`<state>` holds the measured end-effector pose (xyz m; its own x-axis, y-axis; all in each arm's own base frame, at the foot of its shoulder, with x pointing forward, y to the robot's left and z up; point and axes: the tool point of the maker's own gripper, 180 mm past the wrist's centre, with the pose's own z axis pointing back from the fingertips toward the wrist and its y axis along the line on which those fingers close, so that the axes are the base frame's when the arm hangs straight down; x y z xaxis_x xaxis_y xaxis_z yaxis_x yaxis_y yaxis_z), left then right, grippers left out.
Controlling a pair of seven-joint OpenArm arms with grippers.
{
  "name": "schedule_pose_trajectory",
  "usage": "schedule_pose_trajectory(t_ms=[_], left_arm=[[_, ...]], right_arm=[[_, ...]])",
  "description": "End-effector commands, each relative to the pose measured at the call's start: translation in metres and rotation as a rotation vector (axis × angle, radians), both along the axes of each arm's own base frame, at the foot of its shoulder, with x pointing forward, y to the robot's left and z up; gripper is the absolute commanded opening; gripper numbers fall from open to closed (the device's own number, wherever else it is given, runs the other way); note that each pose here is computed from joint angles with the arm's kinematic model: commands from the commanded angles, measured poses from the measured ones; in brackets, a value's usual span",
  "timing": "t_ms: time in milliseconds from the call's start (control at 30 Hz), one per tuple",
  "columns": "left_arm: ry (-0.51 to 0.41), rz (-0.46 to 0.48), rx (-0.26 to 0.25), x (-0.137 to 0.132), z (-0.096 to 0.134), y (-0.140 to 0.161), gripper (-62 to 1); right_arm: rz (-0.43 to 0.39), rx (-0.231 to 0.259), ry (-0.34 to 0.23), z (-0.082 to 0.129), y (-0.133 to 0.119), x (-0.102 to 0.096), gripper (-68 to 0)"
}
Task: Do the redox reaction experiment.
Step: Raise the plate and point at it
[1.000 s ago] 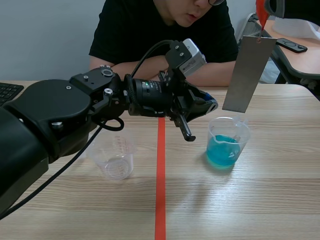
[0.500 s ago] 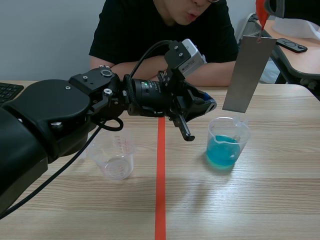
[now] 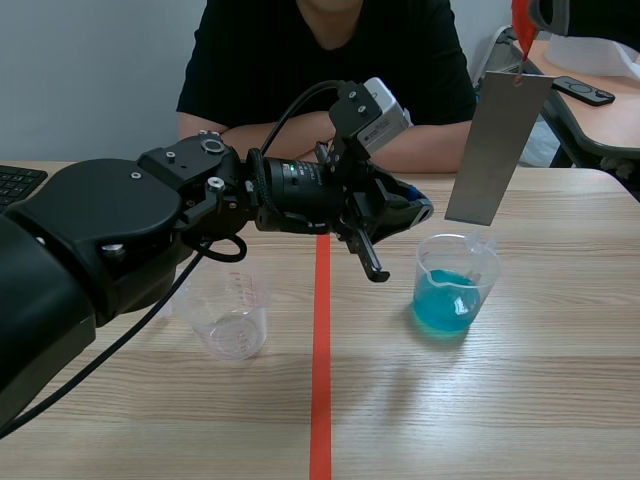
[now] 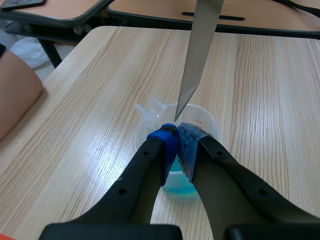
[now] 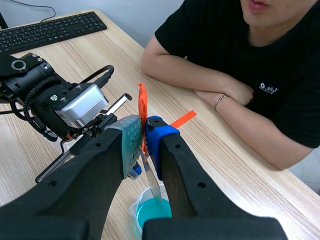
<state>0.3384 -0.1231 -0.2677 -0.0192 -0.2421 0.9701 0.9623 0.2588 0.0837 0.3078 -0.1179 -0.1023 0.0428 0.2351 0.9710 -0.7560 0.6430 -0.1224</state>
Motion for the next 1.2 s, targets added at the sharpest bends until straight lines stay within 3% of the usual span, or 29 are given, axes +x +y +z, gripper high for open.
schedule_pose_trajectory(t_ms=[0,467,633,833,1000,1167], left_arm=[[-0.032,-0.008,-0.037,0.004,0.018,-0.005,-57.7],[-0.032,-0.006,-0.033,0.004,0.017,-0.003,-57.7],[-0.043,0.020,-0.021,0.011,0.013,0.018,-57.7],[-0.076,0.139,-0.041,0.038,0.021,0.089,-57.7],[-0.097,0.269,0.064,0.057,0.015,0.169,-57.7],[-0.096,0.401,0.128,0.054,0.009,0.252,-57.7]], right_arm=[[0.018,0.021,-0.036,0.012,0.002,-0.001,-66.0],[0.018,0.021,-0.036,0.012,0.002,-0.001,-66.0],[0.017,0.021,-0.037,0.012,0.002,-0.001,-66.0],[0.018,0.021,-0.036,0.012,0.002,-0.001,-66.0],[0.018,0.021,-0.036,0.012,0.002,-0.001,-66.0],[0.018,0.021,-0.036,0.012,0.002,-0.001,-66.0]])
